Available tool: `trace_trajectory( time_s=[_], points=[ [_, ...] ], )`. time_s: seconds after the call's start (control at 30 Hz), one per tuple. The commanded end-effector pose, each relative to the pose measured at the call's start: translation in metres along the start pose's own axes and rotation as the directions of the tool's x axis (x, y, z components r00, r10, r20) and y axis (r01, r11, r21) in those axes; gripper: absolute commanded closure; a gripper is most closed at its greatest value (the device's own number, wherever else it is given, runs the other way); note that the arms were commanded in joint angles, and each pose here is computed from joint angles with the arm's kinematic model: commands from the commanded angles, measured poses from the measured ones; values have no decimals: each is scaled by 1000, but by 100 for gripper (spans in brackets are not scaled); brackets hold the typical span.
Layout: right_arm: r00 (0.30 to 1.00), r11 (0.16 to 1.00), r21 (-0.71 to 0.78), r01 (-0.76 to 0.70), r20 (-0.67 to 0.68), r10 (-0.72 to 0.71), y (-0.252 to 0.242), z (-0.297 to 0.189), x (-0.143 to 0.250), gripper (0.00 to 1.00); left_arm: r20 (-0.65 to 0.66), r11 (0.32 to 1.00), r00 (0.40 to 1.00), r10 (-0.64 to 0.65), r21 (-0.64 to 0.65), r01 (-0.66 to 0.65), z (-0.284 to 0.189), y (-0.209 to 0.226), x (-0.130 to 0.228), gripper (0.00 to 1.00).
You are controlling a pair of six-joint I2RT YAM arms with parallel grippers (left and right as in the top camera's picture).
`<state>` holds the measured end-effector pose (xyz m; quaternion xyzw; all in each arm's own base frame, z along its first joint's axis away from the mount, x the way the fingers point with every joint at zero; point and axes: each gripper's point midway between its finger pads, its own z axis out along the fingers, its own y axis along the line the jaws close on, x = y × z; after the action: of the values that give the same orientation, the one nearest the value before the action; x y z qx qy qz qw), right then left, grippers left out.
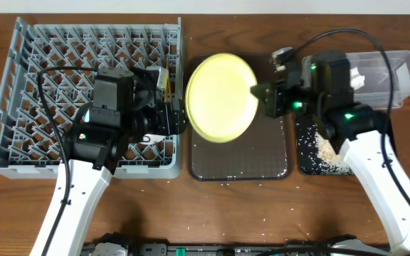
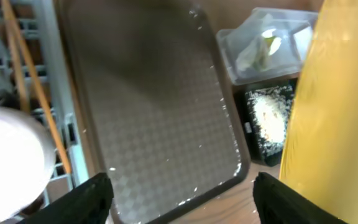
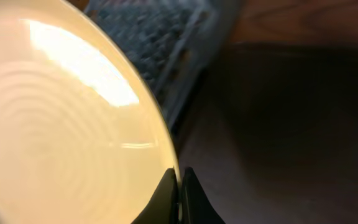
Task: Sort waste into correct bins and load items into the dishwasher
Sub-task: 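Hand the yellow plate from the right gripper to the left gripper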
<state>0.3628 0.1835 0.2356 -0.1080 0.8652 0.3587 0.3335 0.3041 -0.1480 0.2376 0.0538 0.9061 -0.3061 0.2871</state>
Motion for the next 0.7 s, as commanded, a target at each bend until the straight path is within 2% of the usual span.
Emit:
trace_trajectory(
  time_s=[0.0,0.17,0.23,0.5,0.57,0.67],
  points=[
    [994,992,81,-96,64,91,-38,-20,-16,99,35,999,999,27,-23,-26,-8,-3,-5,25],
    [988,983,112,-144,81,135,-55,-29,-18,99,59,998,997,47,37,-49,-14,-16,-10,23],
    [991,987,95,-128,58,123,-44,-22,-13,99,77,989,995,71,123,-80,-15,-33,-15,23],
    [1000,999,-46,3,-18,-3,17,5,4,99,101,977,991,92,181,-109,-16,-45,-20,24],
    [999,998,-66,24,-20,-26,26,8,5,99,101,977,991,93,182,-110,-16,-45,-20,31],
    [998,994,-98,46,-26,-49,35,9,7,99,105,980,990,93,168,-110,-16,-43,-21,51]
  ],
)
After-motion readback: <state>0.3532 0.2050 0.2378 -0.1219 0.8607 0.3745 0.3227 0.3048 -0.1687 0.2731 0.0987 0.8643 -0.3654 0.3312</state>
